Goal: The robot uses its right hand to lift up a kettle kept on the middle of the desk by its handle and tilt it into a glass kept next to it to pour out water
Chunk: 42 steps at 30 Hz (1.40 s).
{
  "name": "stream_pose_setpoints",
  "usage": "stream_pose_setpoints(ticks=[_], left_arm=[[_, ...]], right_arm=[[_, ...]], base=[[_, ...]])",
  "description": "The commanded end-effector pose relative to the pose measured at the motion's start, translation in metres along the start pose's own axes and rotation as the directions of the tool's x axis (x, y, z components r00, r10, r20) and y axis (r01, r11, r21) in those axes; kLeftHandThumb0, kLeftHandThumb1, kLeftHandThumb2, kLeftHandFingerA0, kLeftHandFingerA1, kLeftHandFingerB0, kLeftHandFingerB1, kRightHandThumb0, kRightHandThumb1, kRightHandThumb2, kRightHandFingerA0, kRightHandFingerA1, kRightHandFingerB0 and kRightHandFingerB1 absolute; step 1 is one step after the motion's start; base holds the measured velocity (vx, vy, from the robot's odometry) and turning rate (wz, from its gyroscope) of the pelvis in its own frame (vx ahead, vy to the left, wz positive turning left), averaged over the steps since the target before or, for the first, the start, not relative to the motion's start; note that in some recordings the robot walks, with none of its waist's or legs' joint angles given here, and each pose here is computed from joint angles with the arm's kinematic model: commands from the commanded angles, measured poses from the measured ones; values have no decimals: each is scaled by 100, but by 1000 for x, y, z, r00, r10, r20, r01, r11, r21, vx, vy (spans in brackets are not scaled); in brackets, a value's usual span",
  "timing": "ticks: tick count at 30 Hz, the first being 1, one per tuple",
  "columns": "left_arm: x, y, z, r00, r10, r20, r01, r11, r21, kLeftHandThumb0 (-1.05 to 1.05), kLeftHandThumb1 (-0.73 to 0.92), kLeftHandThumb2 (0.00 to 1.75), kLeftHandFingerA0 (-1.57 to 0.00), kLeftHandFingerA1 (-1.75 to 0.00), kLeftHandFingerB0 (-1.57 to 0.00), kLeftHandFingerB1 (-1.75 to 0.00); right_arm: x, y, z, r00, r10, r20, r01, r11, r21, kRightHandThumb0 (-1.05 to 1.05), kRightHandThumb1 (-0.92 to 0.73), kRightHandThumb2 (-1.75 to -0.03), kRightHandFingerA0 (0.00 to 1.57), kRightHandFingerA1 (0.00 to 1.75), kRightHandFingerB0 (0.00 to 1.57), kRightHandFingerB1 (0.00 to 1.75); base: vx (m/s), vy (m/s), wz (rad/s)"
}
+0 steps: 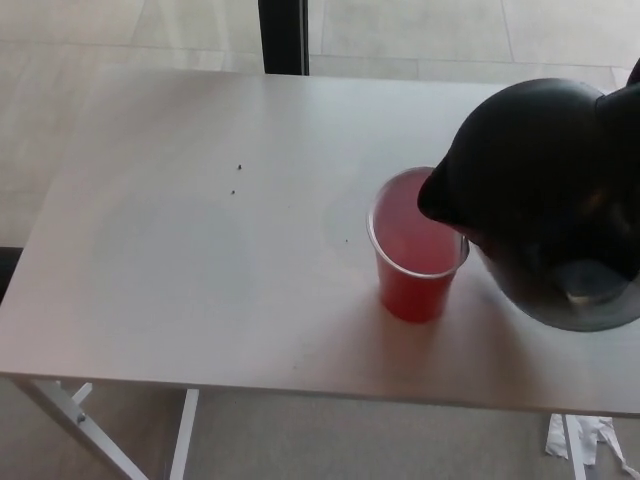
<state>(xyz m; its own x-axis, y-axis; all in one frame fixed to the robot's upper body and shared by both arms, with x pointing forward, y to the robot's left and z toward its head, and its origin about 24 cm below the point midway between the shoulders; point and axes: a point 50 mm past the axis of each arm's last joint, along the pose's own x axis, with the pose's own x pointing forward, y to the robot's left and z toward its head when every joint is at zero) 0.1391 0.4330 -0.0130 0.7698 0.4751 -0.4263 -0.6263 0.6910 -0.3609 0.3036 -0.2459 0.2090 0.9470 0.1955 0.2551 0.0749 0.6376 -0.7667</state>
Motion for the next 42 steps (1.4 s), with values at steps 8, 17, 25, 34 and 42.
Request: stream_pose_setpoints(ticks=[8,17,25,34,42], left_arm=[[2,-1,14,1000,7,17,-8,1000,27,-105,46,119,-122,-87,-71,-145],[3,-3,16,1000,-9,29,9,1000,8,-105,52,110,-122,-90,-79,-132],[6,-9,22,999,-14,40,13,1000,26,-105,64,91,-122,-87,-78,-129],[7,-11,25,999,-10,48,9,1000,26,-105,60,99,-116,-95,-83,-123],[5,-7,24,999,-22,39,21,1000,16,-105,52,113,-123,-86,-76,-134]], right_arm=[[22,-20,31,986,5,-168,-41,976,-215,-20,-52,-98,94,175,85,121],[32,-24,57,991,38,-130,-84,927,-367,-25,-48,-110,90,175,76,137],[35,-10,74,995,102,16,-81,868,-490,-25,-51,-91,88,175,72,145],[34,2,85,988,144,63,-83,820,-566,-26,-43,-104,92,175,88,102],[34,10,98,994,101,29,-59,763,-643,-33,-60,-83,90,175,69,100]], base=[[0,0,0],[0,0,0],[0,0,0],[0,0,0],[0,0,0]])
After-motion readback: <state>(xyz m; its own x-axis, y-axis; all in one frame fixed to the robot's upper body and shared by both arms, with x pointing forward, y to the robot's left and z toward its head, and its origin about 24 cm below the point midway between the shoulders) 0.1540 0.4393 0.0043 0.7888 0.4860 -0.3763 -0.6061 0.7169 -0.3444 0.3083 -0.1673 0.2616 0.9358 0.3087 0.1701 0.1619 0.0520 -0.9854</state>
